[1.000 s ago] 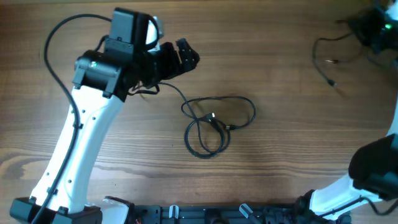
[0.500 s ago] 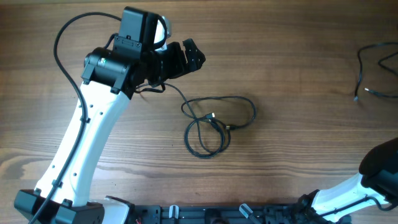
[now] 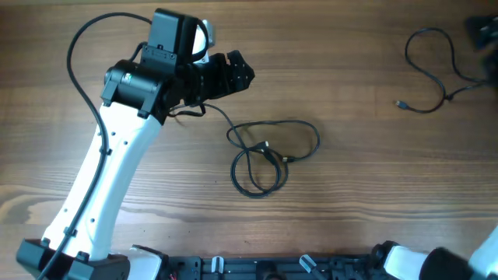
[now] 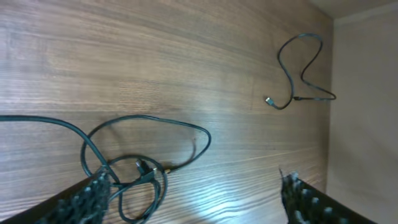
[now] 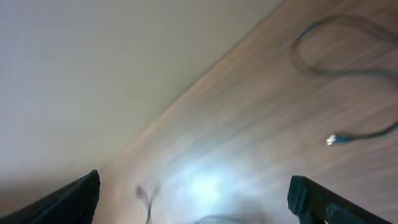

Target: Untangle cables

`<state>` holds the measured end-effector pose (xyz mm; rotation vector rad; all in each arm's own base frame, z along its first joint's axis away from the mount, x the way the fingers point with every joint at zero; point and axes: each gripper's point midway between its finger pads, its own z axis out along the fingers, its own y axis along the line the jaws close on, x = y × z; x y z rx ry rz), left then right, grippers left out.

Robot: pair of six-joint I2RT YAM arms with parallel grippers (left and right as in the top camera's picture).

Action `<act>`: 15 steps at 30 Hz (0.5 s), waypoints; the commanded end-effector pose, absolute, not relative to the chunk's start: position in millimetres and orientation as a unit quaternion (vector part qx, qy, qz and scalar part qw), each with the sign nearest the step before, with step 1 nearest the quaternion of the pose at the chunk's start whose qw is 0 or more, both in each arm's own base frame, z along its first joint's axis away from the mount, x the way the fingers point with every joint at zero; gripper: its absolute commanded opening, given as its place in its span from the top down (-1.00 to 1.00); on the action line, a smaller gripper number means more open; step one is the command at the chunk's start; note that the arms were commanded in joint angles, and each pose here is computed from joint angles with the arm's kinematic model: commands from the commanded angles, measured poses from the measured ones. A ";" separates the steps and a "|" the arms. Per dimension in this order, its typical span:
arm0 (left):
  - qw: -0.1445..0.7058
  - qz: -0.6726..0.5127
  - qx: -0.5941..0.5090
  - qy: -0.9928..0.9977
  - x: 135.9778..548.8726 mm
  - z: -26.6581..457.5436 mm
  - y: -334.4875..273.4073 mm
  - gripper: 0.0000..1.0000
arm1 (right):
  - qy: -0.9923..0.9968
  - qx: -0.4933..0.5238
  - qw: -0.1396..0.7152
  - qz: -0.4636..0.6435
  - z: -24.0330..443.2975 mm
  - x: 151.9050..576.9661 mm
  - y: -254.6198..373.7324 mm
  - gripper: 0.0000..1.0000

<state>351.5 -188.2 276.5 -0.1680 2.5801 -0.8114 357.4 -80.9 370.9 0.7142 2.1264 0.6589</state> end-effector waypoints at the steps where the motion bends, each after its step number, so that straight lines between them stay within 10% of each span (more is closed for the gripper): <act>1: 0.282 -0.282 -0.057 0.915 333.5 319.7 -164.4 -0.73 | 0.876 0.171 0.360 0.272 366.9 342.3 -22.8 -0.99; 7: 0.214 -0.231 -0.087 0.945 290.1 292.8 -141.8 -0.63 | 0.913 0.109 0.297 0.257 335.5 334.0 28.2 -0.93; 15: 0.187 -0.176 -0.180 0.950 331.3 177.4 -134.6 -0.64 | 0.930 0.107 0.251 0.247 309.1 334.2 36.7 -0.93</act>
